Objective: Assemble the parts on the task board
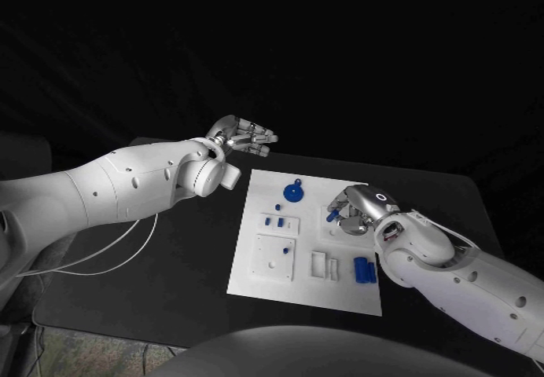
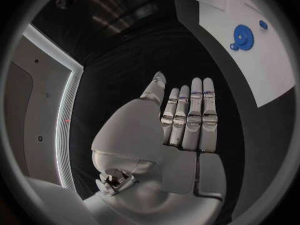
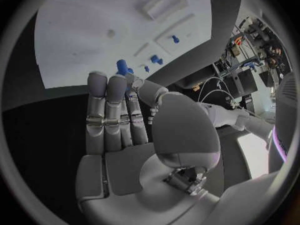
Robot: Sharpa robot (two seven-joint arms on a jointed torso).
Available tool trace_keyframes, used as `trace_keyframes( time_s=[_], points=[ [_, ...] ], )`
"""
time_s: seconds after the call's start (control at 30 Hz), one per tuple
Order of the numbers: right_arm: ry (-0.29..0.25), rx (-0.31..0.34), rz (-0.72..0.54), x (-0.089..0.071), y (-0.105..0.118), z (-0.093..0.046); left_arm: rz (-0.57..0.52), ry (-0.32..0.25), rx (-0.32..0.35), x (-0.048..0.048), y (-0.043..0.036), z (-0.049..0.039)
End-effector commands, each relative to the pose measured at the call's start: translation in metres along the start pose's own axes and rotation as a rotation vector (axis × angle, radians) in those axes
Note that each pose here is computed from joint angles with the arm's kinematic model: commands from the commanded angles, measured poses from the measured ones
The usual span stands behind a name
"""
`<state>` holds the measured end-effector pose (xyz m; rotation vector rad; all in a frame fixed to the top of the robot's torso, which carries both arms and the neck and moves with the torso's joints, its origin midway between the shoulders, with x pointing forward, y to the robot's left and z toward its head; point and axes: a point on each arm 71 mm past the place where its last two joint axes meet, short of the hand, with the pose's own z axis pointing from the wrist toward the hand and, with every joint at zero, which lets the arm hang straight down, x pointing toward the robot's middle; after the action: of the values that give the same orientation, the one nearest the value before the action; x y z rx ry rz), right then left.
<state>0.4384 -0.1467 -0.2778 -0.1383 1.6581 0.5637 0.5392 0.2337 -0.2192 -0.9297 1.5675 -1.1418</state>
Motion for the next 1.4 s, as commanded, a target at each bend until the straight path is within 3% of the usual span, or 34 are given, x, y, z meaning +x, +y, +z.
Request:
trace_keyframes(
  time_s=[0.03,0.2,0.67,1.13,1.4],
  points=[
    [-0.002,-0.037,-0.001,-0.003,0.009,-0.001,0.0,0.016,0.009,0.0021,-0.0013,0.0004],
    [0.017,-0.1,0.018,-0.002,0.034,0.0,-0.001,0.019,0.01,0.0042,-0.0019,0.0012],
    [0.117,-0.296,0.026,0.04,0.114,0.001,-0.006,0.036,0.013,0.014,-0.0038,0.0047],
    [0.253,-0.344,-0.035,0.067,0.131,-0.004,-0.008,0.048,0.001,0.0172,-0.0035,0.0055],
    [0.275,-0.334,-0.056,0.076,0.13,-0.003,-0.008,0.05,-0.001,0.0178,-0.0034,0.0056]
  ],
)
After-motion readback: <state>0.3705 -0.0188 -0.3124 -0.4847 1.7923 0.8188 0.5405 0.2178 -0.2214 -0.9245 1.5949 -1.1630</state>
